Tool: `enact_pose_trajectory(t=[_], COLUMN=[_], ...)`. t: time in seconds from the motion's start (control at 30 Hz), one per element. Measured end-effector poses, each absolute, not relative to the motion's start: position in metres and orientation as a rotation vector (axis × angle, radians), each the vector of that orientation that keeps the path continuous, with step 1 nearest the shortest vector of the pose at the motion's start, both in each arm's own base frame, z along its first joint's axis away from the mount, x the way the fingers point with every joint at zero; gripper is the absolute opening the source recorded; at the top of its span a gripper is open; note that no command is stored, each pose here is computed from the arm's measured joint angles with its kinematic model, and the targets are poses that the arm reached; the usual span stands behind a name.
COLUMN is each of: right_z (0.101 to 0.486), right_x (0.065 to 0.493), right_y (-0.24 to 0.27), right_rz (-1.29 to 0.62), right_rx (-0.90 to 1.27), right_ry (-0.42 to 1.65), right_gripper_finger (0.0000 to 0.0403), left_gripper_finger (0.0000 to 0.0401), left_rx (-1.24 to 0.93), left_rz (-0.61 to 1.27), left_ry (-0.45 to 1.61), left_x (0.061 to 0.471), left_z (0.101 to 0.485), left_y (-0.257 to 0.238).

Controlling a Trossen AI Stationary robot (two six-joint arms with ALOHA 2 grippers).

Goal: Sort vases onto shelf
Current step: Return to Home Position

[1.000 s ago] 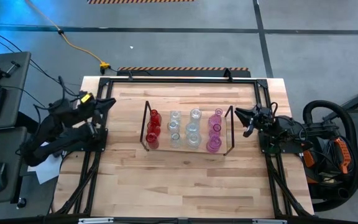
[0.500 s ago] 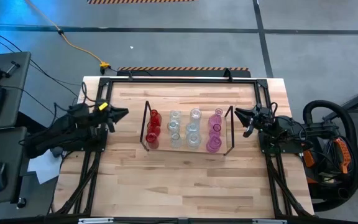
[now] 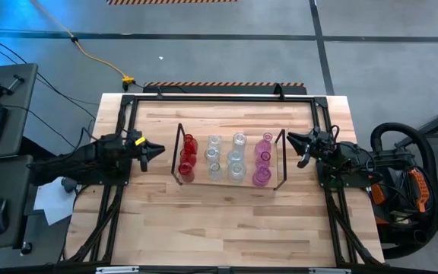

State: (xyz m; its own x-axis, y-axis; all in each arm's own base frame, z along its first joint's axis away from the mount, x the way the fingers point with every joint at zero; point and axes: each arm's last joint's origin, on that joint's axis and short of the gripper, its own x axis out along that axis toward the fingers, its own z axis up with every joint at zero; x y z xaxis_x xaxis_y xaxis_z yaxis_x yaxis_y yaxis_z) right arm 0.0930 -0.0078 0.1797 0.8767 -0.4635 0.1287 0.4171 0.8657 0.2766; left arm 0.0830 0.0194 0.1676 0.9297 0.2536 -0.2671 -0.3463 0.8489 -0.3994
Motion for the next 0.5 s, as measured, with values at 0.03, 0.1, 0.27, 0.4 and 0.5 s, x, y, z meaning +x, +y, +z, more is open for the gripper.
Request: enact_pose_trajectory(t=[0.03, 0.1, 0.27, 0.4, 0.5], right_z=[0.1795, 0.1793, 0.1791, 0.1791, 0.1791], right_x=[0.0931, 0.0931, 0.0931, 0.0931, 0.0931], right_y=[-0.0078, -0.0078, -0.0078, -0.0078, -0.0078], right_rz=[-0.465, -0.464, -0.465, -0.464, -0.465], right_rx=[0.245, 0.244, 0.243, 0.243, 0.244], right_ry=[-0.192, -0.190, -0.189, -0.188, -0.189], right_gripper_finger=[0.0067, 0.0067, 0.0067, 0.0067, 0.0067], left_gripper_finger=[0.0060, 0.0060, 0.0060, 0.0060, 0.0060], left_rx=[-0.458, -0.456, -0.456, -0.456, -0.456], left_rz=[0.312, 0.305, 0.303, 0.303, 0.303], left_ry=[0.213, 0.206, 0.199, 0.198, 0.198], left_x=[0.0831, 0.0833, 0.0838, 0.0839, 0.0839], left_z=[0.1673, 0.1679, 0.1679, 0.1678, 0.1678], left_y=[0.0188, 0.0183, 0.0185, 0.0185, 0.0185])
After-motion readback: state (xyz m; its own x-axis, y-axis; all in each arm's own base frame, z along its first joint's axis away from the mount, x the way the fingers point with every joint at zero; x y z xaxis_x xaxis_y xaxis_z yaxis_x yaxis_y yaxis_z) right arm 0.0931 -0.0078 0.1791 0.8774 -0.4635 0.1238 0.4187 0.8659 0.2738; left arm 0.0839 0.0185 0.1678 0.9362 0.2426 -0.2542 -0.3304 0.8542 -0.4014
